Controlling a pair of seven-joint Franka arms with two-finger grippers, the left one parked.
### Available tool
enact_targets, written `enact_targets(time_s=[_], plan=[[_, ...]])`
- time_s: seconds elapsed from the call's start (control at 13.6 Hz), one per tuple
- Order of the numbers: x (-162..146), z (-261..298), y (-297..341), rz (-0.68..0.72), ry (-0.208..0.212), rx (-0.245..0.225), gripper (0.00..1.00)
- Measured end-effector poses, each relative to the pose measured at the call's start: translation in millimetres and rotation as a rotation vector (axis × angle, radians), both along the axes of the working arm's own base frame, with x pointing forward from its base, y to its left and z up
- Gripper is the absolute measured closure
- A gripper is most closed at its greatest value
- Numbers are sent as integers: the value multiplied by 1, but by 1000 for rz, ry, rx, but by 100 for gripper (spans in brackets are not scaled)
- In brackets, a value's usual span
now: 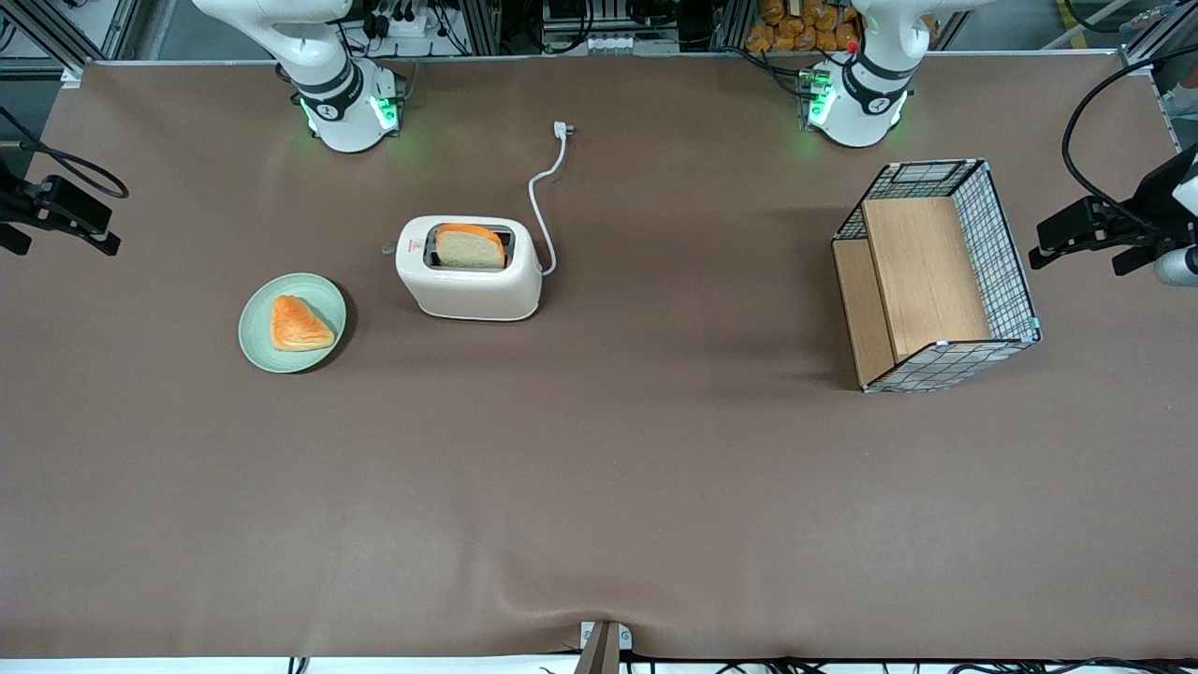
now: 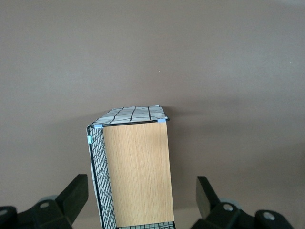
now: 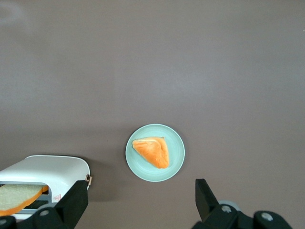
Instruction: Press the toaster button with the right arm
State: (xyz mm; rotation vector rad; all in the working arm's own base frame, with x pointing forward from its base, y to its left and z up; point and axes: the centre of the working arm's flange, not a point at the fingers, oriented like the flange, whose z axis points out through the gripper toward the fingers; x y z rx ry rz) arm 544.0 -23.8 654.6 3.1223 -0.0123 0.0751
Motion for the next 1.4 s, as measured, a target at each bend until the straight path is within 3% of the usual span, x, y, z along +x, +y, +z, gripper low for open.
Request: enact_targets(time_s=[0.81, 1.4], plan=[[0, -4, 0, 0, 20, 1, 0], [-1, -28, 0, -1, 134, 5, 0]])
